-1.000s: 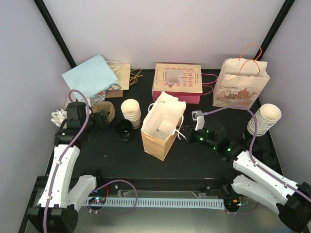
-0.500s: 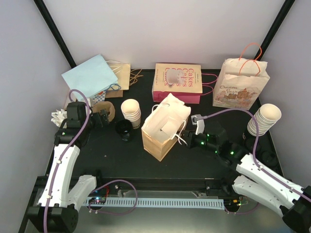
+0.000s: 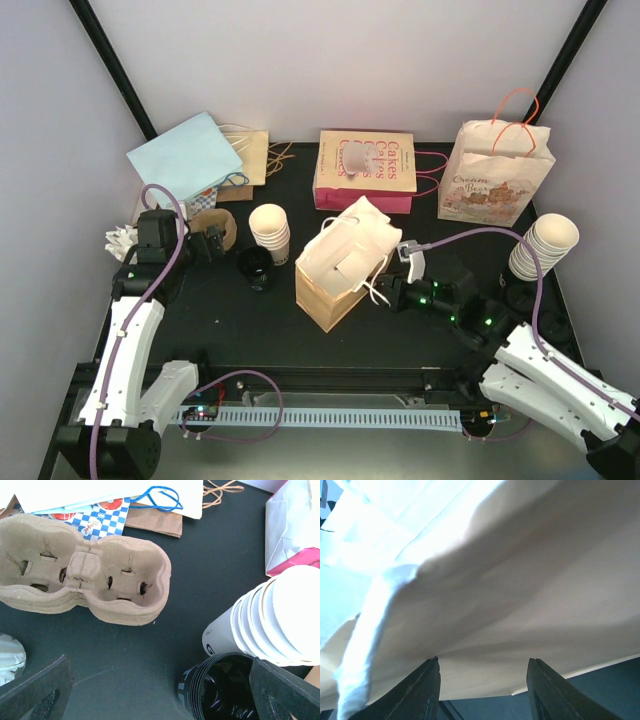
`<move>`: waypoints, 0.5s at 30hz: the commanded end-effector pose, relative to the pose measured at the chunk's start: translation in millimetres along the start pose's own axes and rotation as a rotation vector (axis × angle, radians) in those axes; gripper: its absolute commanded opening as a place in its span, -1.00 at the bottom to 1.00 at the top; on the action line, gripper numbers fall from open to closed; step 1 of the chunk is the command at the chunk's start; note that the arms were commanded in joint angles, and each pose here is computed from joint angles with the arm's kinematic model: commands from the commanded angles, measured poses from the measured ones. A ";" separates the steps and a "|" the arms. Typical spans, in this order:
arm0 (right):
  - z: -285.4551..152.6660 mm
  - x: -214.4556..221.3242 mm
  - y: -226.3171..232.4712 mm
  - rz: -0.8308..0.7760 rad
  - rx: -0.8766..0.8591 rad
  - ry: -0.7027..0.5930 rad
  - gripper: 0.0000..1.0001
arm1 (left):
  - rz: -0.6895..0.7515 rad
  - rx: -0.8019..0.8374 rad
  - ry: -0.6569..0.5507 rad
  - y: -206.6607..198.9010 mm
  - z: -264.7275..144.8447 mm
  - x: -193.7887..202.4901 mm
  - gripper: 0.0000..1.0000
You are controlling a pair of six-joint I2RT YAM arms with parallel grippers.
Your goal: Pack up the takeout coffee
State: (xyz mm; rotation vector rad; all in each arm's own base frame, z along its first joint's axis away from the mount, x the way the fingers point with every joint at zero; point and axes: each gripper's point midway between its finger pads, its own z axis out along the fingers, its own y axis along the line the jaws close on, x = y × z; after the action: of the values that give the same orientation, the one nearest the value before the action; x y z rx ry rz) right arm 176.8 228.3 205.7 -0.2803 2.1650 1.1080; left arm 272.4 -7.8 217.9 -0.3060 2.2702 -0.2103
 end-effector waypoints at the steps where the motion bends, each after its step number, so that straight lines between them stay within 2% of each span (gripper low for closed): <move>1: -8.0 -3.4 16.2 0.005 -0.048 0.001 -0.01 | 0.014 0.008 -0.023 -1.0 -2.0 -6.0 0.98; 12: -8.7 8.1 22.7 0.010 -0.063 0.052 -0.01 | 0.020 0.000 -0.018 0.7 -1.3 -4.1 0.98; 13: -9.7 6.9 21.1 0.002 -0.047 0.050 0.06 | 0.020 -0.004 -0.018 1.6 -1.0 -4.0 0.98; 15: -11.9 4.9 14.3 -0.019 0.004 0.048 0.38 | 0.025 -0.009 -0.013 2.5 0.2 -2.8 0.98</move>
State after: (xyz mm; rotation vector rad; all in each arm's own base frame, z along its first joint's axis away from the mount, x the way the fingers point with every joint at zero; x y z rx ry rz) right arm 160.2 232.8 204.2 -0.3181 2.2098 1.1450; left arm 272.4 -7.7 217.9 -0.2999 2.2707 -0.2065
